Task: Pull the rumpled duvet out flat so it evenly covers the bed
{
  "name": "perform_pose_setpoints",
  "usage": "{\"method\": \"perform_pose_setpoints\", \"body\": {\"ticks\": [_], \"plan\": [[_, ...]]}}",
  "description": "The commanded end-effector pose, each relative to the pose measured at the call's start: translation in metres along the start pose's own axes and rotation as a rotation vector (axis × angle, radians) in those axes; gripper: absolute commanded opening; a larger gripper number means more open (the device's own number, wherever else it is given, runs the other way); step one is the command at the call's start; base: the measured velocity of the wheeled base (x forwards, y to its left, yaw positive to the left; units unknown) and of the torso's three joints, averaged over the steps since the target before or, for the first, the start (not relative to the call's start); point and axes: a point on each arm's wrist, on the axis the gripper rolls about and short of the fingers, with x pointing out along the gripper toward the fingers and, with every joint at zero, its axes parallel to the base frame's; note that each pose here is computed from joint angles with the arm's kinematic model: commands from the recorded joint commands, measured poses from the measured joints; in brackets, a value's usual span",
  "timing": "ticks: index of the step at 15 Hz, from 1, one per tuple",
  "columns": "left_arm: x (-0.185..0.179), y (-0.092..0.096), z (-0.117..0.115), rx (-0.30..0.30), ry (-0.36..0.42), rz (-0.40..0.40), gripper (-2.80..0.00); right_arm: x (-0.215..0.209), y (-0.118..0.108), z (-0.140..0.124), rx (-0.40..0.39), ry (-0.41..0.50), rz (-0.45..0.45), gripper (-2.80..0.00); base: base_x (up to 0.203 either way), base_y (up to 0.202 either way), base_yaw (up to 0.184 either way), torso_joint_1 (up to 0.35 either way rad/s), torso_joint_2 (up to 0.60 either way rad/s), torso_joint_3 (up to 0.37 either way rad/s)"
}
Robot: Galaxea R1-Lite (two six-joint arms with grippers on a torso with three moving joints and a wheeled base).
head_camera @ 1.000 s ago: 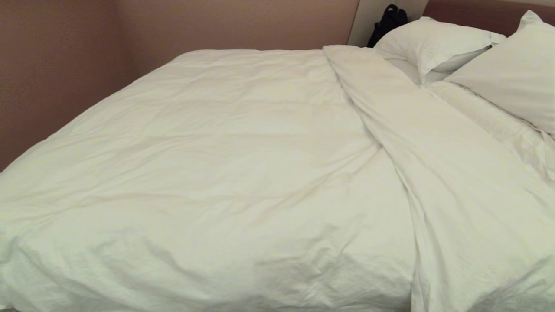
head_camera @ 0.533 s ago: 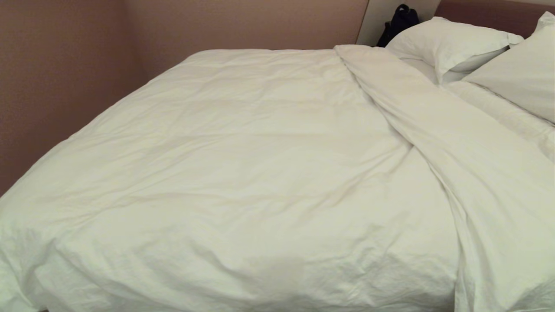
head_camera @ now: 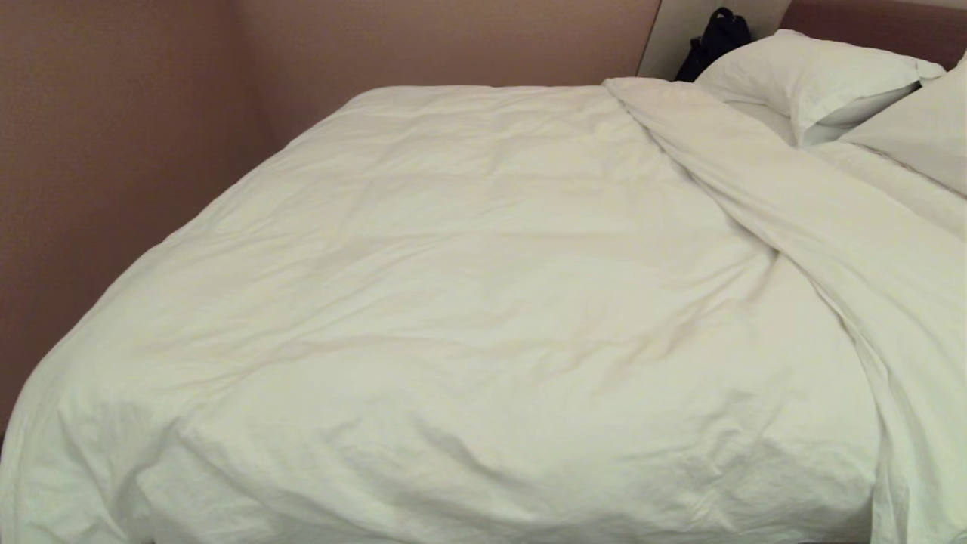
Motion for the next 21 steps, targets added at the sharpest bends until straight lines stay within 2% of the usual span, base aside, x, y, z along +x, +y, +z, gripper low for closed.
{"method": "perform_pose_setpoints", "body": {"ticks": [1,21], "plan": [[0.0000,0.0000,0.0000,0.000,0.000,0.002,-2.80,0.0000,0.0000,0.0001,-0.001,-0.001,0.000,-2.80,0.000,0.192,0.002,0.002,0.00,0.002],[0.0000,0.0000,0.0000,0.000,0.000,0.001,-2.80,0.0000,0.0000,0.0001,-0.001,-0.002,0.001,-2.80,0.000,0.195,0.000,0.003,0.00,0.003]]}}
